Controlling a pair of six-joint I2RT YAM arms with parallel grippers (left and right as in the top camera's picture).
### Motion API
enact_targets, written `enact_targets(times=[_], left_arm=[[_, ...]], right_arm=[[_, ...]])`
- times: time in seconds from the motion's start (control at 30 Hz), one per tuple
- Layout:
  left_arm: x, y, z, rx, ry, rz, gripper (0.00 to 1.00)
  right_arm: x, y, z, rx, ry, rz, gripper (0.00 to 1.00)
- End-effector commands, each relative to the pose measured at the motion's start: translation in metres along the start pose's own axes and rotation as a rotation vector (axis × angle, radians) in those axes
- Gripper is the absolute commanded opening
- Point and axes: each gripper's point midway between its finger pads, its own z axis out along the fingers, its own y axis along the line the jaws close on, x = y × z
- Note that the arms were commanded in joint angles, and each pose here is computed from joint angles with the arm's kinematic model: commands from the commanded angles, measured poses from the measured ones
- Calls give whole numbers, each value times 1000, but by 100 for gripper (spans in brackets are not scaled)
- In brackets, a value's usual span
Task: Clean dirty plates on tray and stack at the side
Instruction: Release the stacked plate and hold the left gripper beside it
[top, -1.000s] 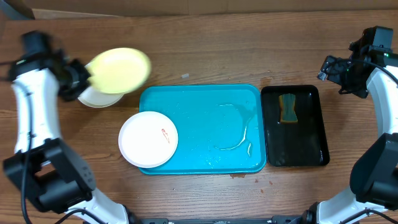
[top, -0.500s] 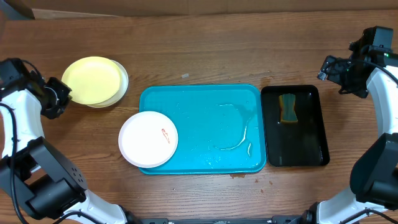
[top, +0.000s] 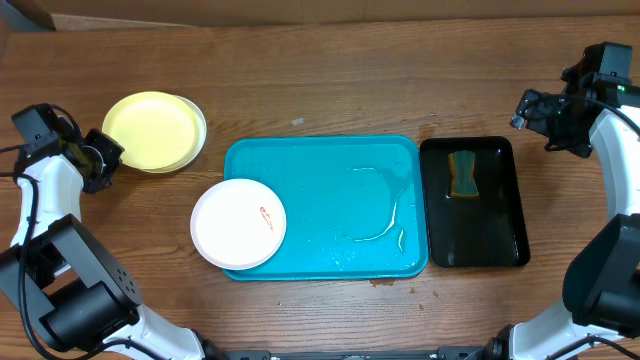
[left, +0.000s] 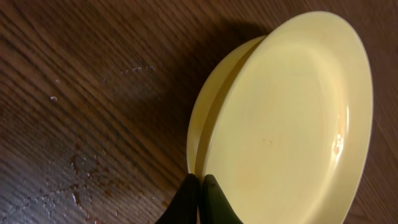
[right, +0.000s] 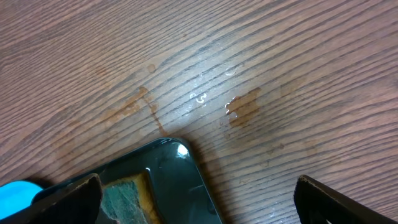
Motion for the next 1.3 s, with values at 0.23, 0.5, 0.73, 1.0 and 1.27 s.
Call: enact_targets(times=[0.23, 0.5, 0.73, 1.0, 1.27], left_arm=[[3, -29, 2, 42, -34, 59, 13], [6, -26, 2, 6, -33, 57, 53], [62, -55, -11, 227, 243, 20, 55], [125, -50, -46, 234, 498, 80, 47], [140, -16, -73, 23, 527, 144, 45]], right_arm=[[-3, 2, -3, -7, -12, 1, 100], [-3, 2, -3, -7, -12, 1, 100], [-3, 2, -3, -7, -12, 1, 100], [-3, 2, -3, -7, -12, 1, 100], [-3, 2, -3, -7, -12, 1, 100]])
